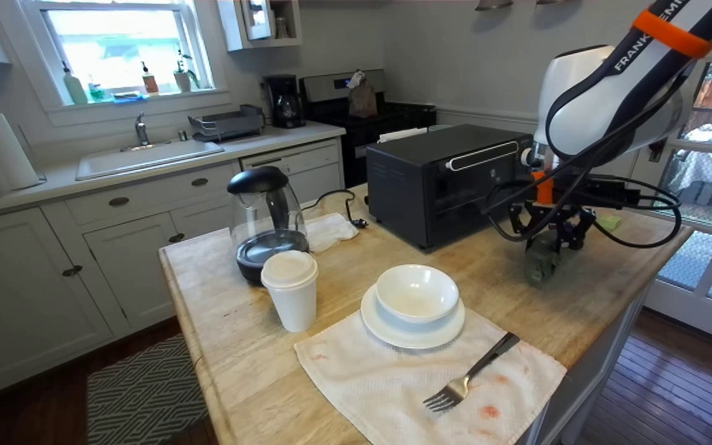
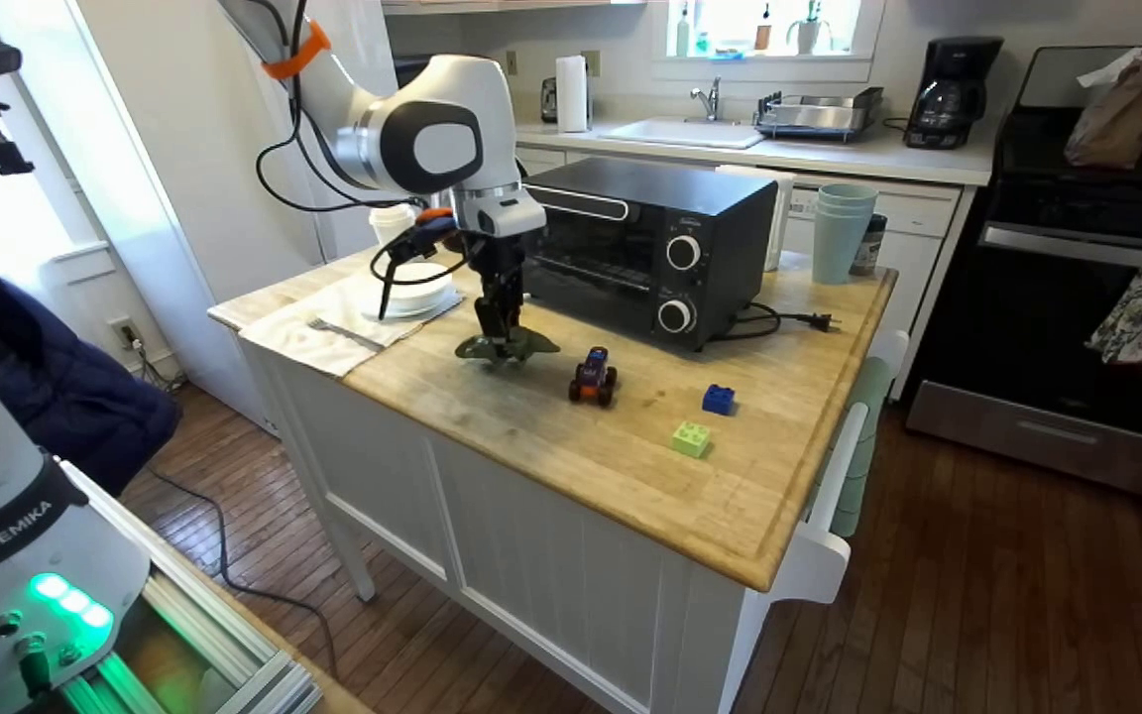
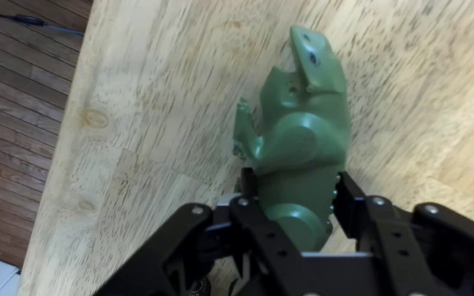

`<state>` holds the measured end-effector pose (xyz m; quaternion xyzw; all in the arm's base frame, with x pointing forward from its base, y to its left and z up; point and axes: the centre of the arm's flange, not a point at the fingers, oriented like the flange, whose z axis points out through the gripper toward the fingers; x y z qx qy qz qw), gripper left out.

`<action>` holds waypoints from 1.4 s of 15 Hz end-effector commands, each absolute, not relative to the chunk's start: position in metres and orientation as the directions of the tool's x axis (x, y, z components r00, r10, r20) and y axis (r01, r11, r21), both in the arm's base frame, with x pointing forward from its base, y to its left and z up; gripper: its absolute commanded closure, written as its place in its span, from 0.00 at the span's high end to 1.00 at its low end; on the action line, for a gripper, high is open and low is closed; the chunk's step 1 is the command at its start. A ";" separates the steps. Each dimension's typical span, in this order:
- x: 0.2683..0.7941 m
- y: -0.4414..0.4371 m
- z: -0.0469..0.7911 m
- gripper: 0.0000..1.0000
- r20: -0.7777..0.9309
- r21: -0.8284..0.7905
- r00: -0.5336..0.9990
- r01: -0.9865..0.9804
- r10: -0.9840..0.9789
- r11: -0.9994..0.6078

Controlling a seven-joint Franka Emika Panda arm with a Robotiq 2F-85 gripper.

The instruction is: Place the toy animal upright

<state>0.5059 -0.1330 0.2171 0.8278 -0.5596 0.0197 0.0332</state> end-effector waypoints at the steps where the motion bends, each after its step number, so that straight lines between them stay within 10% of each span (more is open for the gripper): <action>1: 0.483 -0.126 0.227 0.22 0.130 -0.080 0.333 -0.935 -0.934 -0.345; 16: 0.466 -0.115 0.212 0.22 0.243 -0.490 0.325 -0.772 -0.914 -0.405; 17: 0.478 -0.095 0.221 0.47 0.261 -0.449 0.337 -0.787 -0.905 -0.423; 21: 0.475 -0.102 0.213 0.47 0.247 -0.468 0.326 -0.785 -0.913 -0.407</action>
